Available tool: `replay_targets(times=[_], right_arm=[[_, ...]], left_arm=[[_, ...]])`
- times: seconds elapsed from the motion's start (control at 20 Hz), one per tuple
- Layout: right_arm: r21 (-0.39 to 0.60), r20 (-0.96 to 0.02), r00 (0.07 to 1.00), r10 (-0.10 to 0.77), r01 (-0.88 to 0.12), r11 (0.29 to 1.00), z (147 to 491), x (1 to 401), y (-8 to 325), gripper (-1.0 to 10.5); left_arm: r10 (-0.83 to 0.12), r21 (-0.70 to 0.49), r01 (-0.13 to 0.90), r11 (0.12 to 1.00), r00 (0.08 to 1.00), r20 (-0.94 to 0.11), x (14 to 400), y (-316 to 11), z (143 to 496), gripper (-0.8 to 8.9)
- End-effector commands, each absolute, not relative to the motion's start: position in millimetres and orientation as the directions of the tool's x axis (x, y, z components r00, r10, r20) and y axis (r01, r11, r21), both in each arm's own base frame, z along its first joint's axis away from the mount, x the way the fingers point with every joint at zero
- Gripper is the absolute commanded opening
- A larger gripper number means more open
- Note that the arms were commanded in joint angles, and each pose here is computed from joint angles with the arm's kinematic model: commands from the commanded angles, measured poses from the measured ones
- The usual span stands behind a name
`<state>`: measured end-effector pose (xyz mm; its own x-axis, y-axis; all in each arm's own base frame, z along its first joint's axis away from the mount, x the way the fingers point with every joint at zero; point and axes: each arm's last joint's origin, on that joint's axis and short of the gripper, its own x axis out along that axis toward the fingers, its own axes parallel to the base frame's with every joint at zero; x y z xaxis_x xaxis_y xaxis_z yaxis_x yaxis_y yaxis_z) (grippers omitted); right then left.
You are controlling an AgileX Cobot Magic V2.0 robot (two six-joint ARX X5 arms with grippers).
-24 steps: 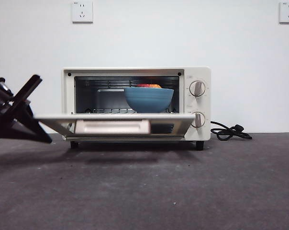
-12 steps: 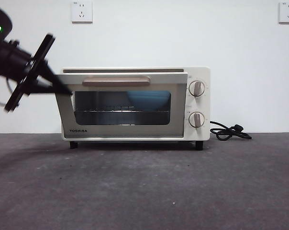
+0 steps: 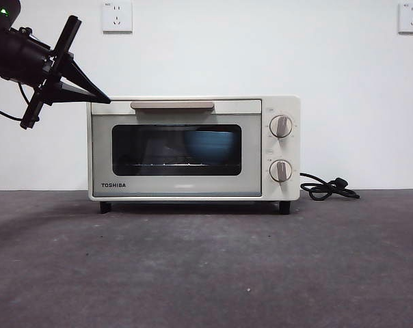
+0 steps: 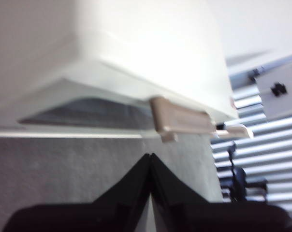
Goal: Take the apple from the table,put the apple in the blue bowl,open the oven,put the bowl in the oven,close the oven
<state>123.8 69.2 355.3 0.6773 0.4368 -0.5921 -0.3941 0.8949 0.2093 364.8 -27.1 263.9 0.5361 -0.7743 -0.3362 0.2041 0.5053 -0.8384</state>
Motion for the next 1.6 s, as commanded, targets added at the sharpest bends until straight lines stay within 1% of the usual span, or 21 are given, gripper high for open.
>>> replay_targets(times=[0.05,0.2,0.25,0.35,0.45,0.5,0.55,0.65,0.75,0.85,0.9,1.0,1.15,1.3,1.6], right_arm=[[0.217,-0.592,0.675,0.440,-0.393,0.894,354,124,70,0.0],[0.200,-0.575,0.688,0.443,-0.407,0.891,358,114,64,0.0],[0.187,-0.571,0.698,0.432,-0.402,0.896,359,108,60,0.0],[0.130,-0.563,0.734,0.379,-0.375,0.918,360,96,52,0.0],[0.065,-0.552,0.775,0.308,-0.328,0.942,361,85,43,0.0],[0.048,-0.541,0.791,0.284,-0.308,0.950,362,79,39,0.0],[0.032,-0.529,0.807,0.264,-0.292,0.956,363,74,35,0.0],[0.006,-0.520,0.828,0.212,-0.244,0.970,362,67,29,0.0],[-0.034,-0.549,0.822,0.149,-0.200,0.979,359,65,26,0.0],[-0.058,-0.600,0.791,0.123,-0.196,0.979,354,62,25,0.0],[-0.069,-0.628,0.770,0.112,-0.198,0.978,351,62,25,0.0],[-0.077,-0.653,0.751,0.101,-0.198,0.977,349,61,24,0.0],[-0.085,-0.672,0.735,0.092,-0.200,0.976,347,60,24,0.0],[-0.088,-0.678,0.729,0.089,-0.201,0.976,347,60,24,0.0],[-0.088,-0.679,0.729,0.089,-0.201,0.976,347,60,24,0.0]], left_arm=[[-0.793,-0.811,0.265,0.521,0.502,-0.346,357,-31,269,-0.08],[-0.788,-0.745,0.342,0.572,0.480,-0.385,334,-32,286,-0.08],[-0.774,-0.708,0.370,0.602,0.488,-0.404,324,-31,294,-0.08],[-0.715,-0.606,0.404,0.686,0.532,-0.454,300,-30,313,-0.07],[-0.624,-0.456,0.429,0.779,0.600,-0.501,274,-27,333,-0.05],[-0.573,-0.378,0.432,0.819,0.638,-0.513,260,-27,343,-0.05],[-0.533,-0.311,0.433,0.846,0.671,-0.515,247,-29,352,-0.05],[-0.475,-0.221,0.423,0.879,0.727,-0.496,220,-31,370,-0.05],[-0.410,-0.126,0.400,0.908,0.780,-0.472,194,-31,383,-0.05],[-0.353,-0.052,0.369,0.928,0.828,-0.434,168,-30,395,-0.04],[-0.356,-0.044,0.372,0.927,0.839,-0.411,154,-29,400,-0.04],[-0.356,-0.036,0.371,0.928,0.854,-0.379,134,-26,405,-0.04],[-0.360,-0.026,0.374,0.927,0.869,-0.340,122,-24,410,-0.04],[-0.367,-0.029,0.380,0.924,0.866,-0.341,122,-25,410,-0.04],[-0.356,-0.040,0.373,0.927,0.842,-0.406,143,-27,402,-0.04]])
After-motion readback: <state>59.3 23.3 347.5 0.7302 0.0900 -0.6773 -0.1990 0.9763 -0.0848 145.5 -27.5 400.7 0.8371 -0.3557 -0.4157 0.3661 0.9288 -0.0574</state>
